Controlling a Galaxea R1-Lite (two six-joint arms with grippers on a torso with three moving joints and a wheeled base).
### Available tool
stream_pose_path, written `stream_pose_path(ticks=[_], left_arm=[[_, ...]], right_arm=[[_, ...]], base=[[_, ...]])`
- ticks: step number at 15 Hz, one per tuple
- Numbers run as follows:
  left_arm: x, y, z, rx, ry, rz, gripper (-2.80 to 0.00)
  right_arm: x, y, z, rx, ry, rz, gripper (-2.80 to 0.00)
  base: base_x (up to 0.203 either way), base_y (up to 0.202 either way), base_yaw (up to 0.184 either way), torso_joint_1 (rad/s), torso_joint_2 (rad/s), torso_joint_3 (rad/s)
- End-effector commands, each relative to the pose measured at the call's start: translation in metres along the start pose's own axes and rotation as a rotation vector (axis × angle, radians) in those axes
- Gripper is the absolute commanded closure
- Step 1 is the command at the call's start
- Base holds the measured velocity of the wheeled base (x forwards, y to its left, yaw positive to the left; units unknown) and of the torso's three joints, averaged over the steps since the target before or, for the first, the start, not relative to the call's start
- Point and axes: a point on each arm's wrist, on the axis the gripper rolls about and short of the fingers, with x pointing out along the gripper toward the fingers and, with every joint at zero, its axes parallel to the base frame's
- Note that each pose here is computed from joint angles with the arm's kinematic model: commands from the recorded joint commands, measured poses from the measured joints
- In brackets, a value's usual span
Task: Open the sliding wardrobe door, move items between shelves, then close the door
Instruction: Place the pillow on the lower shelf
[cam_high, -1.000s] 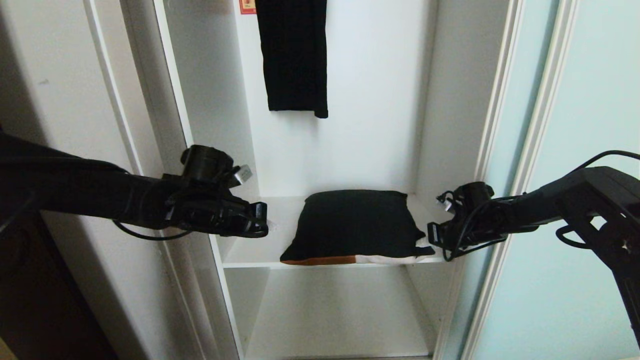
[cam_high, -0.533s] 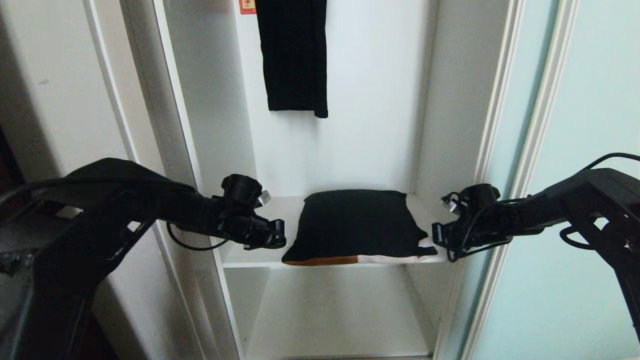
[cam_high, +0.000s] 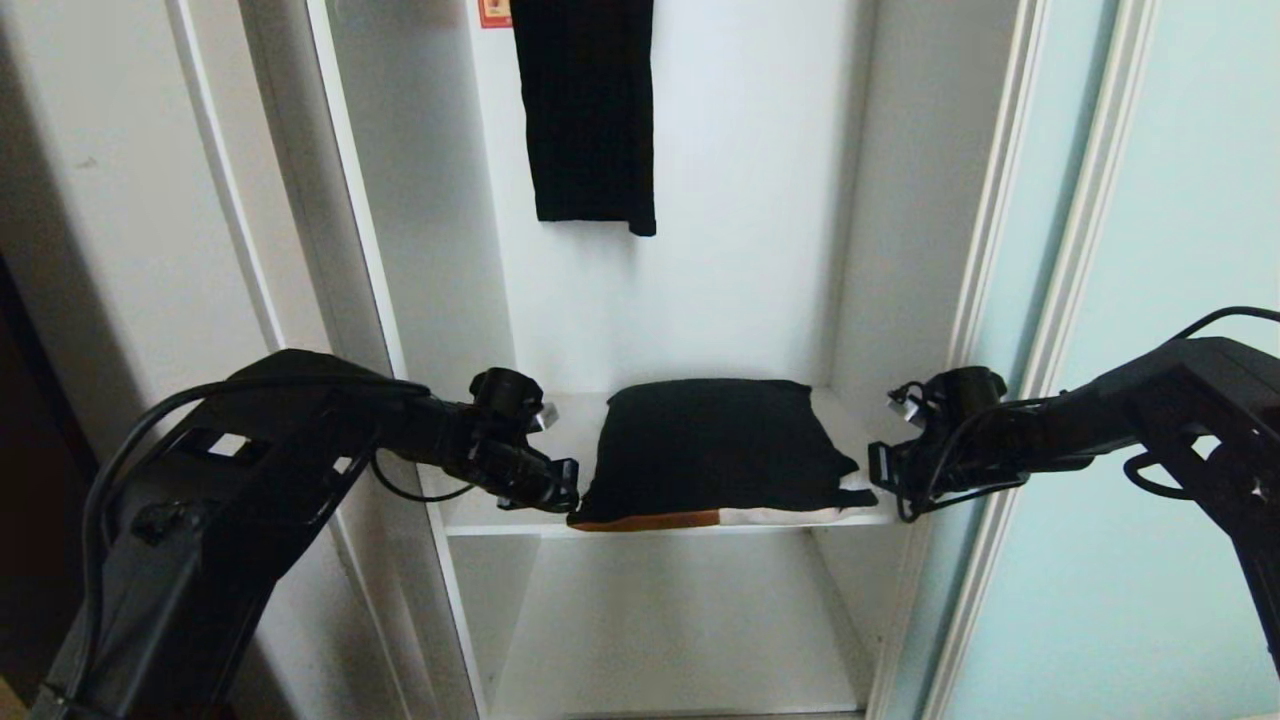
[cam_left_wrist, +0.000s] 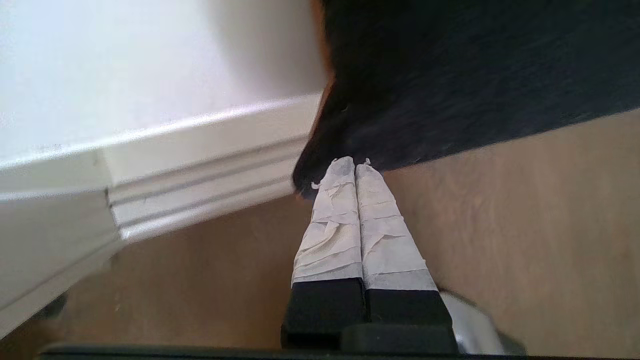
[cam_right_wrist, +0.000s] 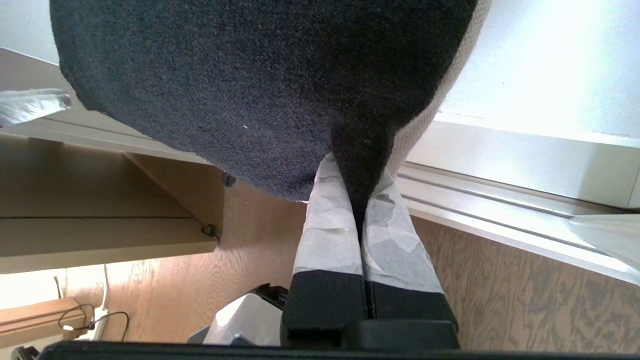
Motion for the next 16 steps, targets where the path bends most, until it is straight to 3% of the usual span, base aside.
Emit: stream_pose_path(ticks=[1,6,12,16], left_arm=[[-0.001,0.000,0.003,0.005,-0.007,0.001,-2.80],[0.003,0.000,0.004,0.058,-0.015,-0.083,-2.80],[0.037,0.016,-0.013,0.145,0.042,-0.079,-2.80],[0.048,0.017,-0.006,0.161,-0.003,-0.093,-2.80]], right_arm=[[0.002,-0.004,-0.001,0.007,0.005,0.002,0.00],[0.004,-0.006,-0.002,0.009,0.008,0.001,0.00],[0.004,-0.006,-0.003,0.007,0.011,0.012,0.00],[0.005,-0.007,-0.004,-0.003,-0.007,0.016,0.00]], base=[[0.000,0.000,0.000,0.000,0.00,0.000],[0.000,0.000,0.000,0.000,0.00,0.000],[0.000,0.000,0.000,0.000,0.00,0.000],[0.000,0.000,0.000,0.000,0.00,0.000]])
